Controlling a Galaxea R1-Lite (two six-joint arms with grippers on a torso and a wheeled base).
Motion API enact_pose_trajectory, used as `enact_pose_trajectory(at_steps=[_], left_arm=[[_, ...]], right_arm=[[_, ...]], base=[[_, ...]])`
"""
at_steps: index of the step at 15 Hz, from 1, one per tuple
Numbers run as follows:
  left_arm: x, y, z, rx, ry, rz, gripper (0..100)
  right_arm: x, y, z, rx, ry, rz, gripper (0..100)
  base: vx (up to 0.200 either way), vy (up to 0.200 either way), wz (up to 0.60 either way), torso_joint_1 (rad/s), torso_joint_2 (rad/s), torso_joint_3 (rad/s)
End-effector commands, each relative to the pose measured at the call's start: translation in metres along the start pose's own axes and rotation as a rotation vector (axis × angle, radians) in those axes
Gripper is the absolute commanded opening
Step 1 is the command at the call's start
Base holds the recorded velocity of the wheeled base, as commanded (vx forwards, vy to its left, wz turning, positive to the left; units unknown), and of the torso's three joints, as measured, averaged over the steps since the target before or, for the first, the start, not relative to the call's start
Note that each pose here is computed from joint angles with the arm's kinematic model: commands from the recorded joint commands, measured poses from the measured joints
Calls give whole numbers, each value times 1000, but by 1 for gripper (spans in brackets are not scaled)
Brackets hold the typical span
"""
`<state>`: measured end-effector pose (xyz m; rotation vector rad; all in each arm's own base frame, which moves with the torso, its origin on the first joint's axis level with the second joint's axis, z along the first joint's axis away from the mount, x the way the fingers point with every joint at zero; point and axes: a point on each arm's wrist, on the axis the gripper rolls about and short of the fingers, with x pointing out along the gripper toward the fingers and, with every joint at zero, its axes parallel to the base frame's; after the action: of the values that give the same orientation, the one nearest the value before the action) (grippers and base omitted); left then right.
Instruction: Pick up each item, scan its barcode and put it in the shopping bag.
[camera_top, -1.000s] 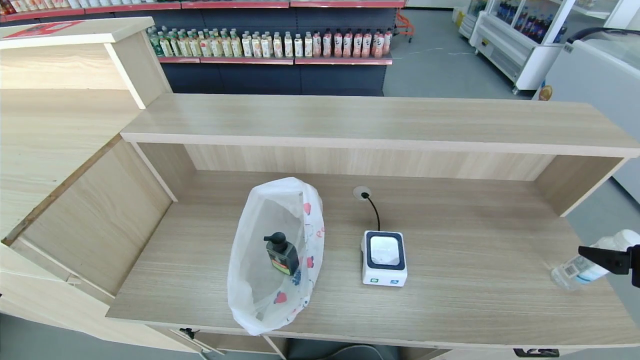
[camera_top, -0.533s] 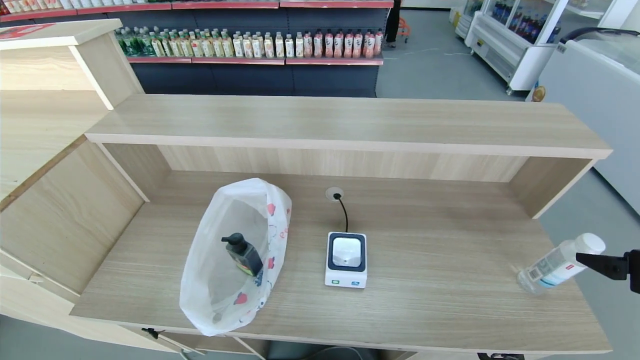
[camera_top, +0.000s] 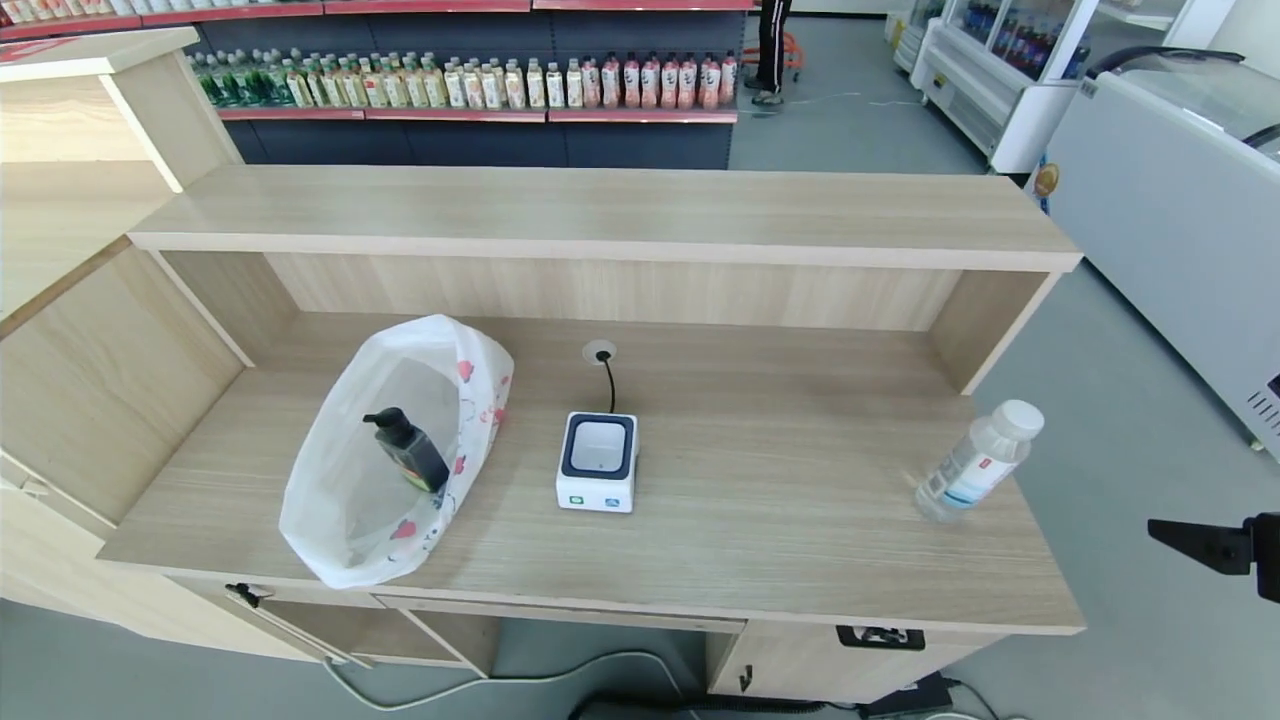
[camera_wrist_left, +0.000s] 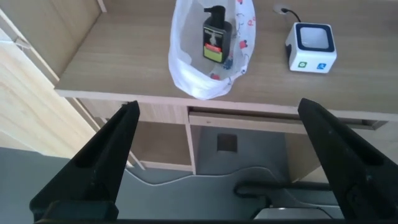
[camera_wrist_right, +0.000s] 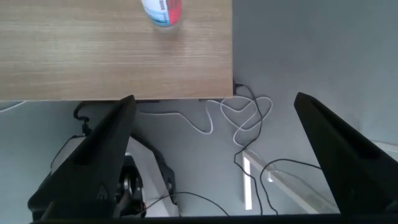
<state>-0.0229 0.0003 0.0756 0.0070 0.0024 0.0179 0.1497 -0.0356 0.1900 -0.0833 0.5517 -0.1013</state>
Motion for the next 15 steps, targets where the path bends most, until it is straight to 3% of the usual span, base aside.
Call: enact_pose_trajectory(at_steps=[1,5,7,11,15], left_arm=[[0,0,0,1,-1,1,100],[0,0,0,4,-1,1,100],[0,0,0,4,-1,1,100],[0,0,0,1,-1,1,100],[0,0,0,1,-1,1,100]], right_arm=[[1,0,0,-1,4,-11,100],[6,-2,2,3,17,-41,100],[5,3,7,36,-15,8,100],[10,8,0,66,-3,54,100],[46,2,-12,75,-30,-96,100]], base=[[-200,-200,0,2,-2,2],[0,-50,0,-1,-3,1],[0,-200,0,17,14,0],[0,0,0,0,0,0],[0,0,0,0,0,0]])
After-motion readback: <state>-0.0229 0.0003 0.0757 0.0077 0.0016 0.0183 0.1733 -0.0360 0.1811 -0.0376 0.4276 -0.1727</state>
